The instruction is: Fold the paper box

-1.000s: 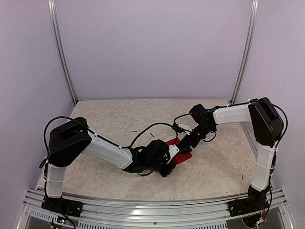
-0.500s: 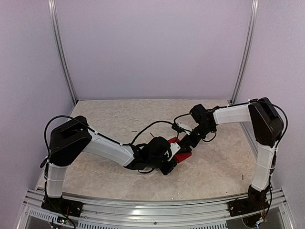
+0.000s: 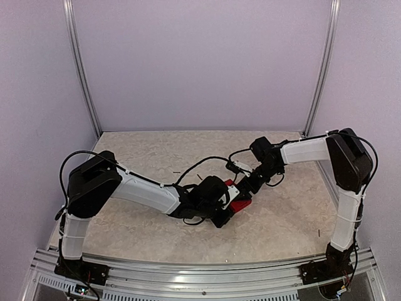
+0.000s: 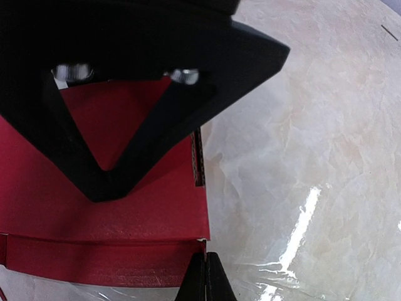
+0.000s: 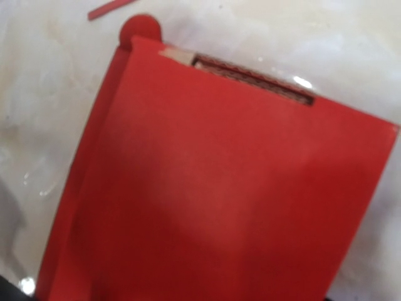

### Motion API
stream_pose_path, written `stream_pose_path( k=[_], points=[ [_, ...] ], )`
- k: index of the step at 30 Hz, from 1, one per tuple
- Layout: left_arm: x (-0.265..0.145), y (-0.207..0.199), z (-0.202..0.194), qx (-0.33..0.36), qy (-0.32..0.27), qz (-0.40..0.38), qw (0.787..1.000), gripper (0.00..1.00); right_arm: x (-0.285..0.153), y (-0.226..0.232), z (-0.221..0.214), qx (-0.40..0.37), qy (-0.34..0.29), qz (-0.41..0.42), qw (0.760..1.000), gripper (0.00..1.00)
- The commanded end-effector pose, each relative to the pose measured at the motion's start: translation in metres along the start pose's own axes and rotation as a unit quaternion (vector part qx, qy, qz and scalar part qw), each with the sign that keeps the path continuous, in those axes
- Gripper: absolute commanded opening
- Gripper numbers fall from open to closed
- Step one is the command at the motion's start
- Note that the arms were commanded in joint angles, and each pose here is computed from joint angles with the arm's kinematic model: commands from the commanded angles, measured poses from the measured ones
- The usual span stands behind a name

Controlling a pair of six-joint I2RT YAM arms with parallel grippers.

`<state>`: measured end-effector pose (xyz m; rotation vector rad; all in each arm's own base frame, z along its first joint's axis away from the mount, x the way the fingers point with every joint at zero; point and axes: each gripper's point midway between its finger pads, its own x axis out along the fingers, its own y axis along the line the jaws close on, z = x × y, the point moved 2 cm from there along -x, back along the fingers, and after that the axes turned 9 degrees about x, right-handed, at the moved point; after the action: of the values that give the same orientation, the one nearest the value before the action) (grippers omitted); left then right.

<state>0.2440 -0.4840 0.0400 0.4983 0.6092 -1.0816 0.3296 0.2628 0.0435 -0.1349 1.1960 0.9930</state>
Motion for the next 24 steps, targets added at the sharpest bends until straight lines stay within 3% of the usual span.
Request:
stream_pose_path(
  k=[1,24],
  points=[
    [0.009,0.003,0.0,-0.009,0.007,0.001,1.0,0.0,0.03,-0.023,-0.078,0.068,0.128,-0.037,0.989,0.77],
    [0.019,0.022,0.019,-0.017,0.034,0.027,0.999,0.01,0.034,-0.022,-0.083,0.071,0.135,-0.032,0.988,0.75]
  ],
)
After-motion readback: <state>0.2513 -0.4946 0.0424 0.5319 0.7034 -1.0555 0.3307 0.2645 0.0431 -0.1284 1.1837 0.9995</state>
